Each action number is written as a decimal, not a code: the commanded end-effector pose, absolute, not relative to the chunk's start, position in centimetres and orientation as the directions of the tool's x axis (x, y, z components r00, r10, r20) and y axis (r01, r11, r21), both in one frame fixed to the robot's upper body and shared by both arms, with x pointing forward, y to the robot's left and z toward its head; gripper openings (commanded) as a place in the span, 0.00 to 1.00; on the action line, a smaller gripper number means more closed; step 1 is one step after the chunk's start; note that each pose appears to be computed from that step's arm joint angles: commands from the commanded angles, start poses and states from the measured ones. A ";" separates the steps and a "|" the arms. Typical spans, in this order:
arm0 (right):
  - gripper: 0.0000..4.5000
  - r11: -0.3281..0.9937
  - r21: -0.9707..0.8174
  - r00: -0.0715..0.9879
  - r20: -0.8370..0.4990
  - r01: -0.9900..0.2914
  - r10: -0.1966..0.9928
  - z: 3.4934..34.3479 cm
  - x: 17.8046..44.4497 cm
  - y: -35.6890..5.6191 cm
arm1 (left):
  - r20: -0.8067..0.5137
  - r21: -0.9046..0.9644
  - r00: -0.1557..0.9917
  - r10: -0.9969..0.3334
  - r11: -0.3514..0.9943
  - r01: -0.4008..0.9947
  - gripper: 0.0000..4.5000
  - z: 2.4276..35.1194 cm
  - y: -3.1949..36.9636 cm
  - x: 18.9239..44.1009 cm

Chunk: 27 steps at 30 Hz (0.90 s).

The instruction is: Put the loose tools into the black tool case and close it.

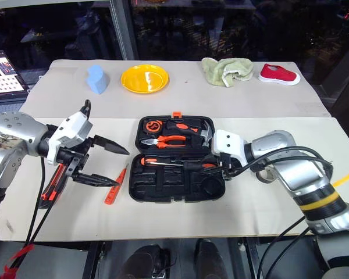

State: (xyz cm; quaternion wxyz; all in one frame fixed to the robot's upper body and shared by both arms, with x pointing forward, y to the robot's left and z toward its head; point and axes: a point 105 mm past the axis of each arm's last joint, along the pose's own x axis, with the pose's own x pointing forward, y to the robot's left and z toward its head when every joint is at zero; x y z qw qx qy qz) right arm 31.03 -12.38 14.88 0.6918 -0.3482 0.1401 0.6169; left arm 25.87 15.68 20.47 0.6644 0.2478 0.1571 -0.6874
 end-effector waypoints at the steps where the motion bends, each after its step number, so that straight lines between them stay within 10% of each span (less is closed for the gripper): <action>1: 0.23 -0.066 -0.364 0.194 -0.632 -0.929 0.751 15.6 31.8 -12.1 | -0.549 0.174 0.043 -0.835 -0.063 0.983 1.00 21.4 15.8 25.3; 14: 0.23 -0.053 -0.320 0.184 -0.665 -0.946 0.724 14.7 32.8 -12.5 | -0.533 0.192 0.080 -0.842 -0.028 0.981 1.00 21.5 15.6 25.0; 23: 0.97 0.018 -0.291 0.202 -0.619 -0.957 0.759 15.6 32.7 -12.1 | -0.521 0.199 0.081 -0.850 -0.028 0.979 1.00 21.5 15.3 25.5; 27: 0.98 0.041 -0.288 0.211 -0.590 -0.957 0.779 16.5 32.7 -12.0 | -0.516 0.202 0.078 -0.853 -0.033 0.979 1.00 21.6 15.1 25.7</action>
